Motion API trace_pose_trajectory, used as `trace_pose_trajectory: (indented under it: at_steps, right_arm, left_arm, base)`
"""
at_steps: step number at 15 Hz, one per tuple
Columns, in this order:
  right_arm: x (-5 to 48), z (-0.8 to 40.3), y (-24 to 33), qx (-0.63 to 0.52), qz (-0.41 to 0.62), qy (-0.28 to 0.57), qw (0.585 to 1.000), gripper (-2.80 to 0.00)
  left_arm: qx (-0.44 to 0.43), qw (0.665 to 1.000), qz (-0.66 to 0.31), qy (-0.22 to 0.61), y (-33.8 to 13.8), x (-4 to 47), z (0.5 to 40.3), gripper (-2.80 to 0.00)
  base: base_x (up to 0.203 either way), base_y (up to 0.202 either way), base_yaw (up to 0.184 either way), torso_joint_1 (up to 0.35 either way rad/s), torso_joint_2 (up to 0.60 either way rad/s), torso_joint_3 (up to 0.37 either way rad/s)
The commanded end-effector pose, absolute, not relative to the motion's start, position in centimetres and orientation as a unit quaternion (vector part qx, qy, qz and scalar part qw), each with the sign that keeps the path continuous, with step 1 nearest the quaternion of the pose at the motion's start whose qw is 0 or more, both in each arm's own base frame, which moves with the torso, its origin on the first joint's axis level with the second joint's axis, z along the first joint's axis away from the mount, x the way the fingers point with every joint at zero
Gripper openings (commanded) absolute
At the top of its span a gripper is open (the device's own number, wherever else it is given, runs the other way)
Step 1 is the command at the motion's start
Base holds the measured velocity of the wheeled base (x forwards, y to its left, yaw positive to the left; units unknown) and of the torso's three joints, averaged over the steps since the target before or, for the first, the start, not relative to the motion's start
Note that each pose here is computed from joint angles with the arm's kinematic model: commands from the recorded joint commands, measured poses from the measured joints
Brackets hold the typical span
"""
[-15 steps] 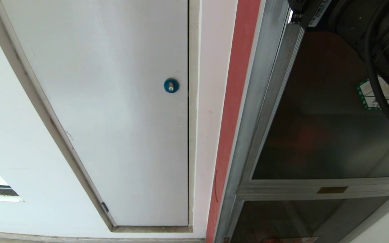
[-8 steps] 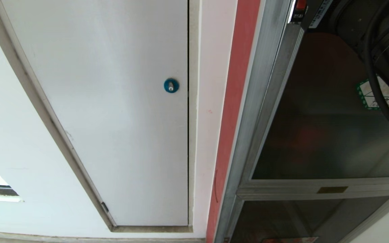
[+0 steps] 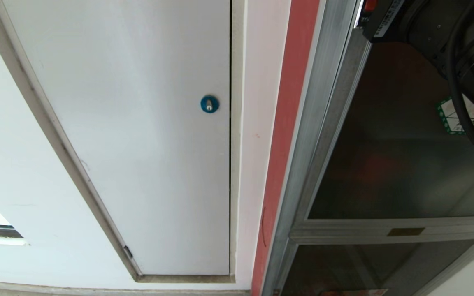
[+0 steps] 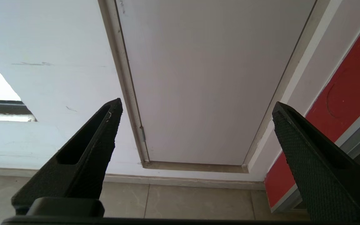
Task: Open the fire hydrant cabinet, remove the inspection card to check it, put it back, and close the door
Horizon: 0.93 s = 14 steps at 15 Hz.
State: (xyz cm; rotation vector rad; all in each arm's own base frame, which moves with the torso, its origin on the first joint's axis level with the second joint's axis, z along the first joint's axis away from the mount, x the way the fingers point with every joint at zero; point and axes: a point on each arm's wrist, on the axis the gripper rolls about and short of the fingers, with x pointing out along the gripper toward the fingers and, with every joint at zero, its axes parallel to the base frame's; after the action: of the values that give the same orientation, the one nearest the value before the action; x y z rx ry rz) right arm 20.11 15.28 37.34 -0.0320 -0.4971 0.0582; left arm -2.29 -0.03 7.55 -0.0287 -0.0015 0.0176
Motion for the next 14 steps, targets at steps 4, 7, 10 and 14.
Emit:
trace_pose_trajectory:
  at_steps: [4,7,10,14]
  right_arm:
    - [19.0,37.8,14.9,-0.007,0.031,-0.252,0.967,-2.8]
    - [18.4,37.9,14.7,-0.006,0.035,-0.25,0.968,-2.8]
    - [17.6,38.1,14.3,-0.003,0.039,-0.251,0.967,-2.8]
    - [16.2,38.4,13.3,0.0,0.04,-0.25,0.967,-2.8]
  left_arm:
    - [-0.015,1.0,0.009,0.0,0.0,-2.3,7.5,0.0]
    - [-0.015,1.0,0.009,0.0,0.0,-2.3,7.5,0.0]
    - [-0.015,1.0,0.009,0.0,0.0,-2.3,7.5,0.0]
    - [-0.015,1.0,0.009,0.0,0.0,-2.3,7.5,0.0]
  base:
    - [0.0,0.0,0.0,0.0,0.0,0.0]
    - [0.0,0.0,0.0,0.0,0.0,0.0]
    - [0.0,0.0,0.0,0.0,0.0,0.0]
    - [0.0,0.0,0.0,0.0,0.0,0.0]
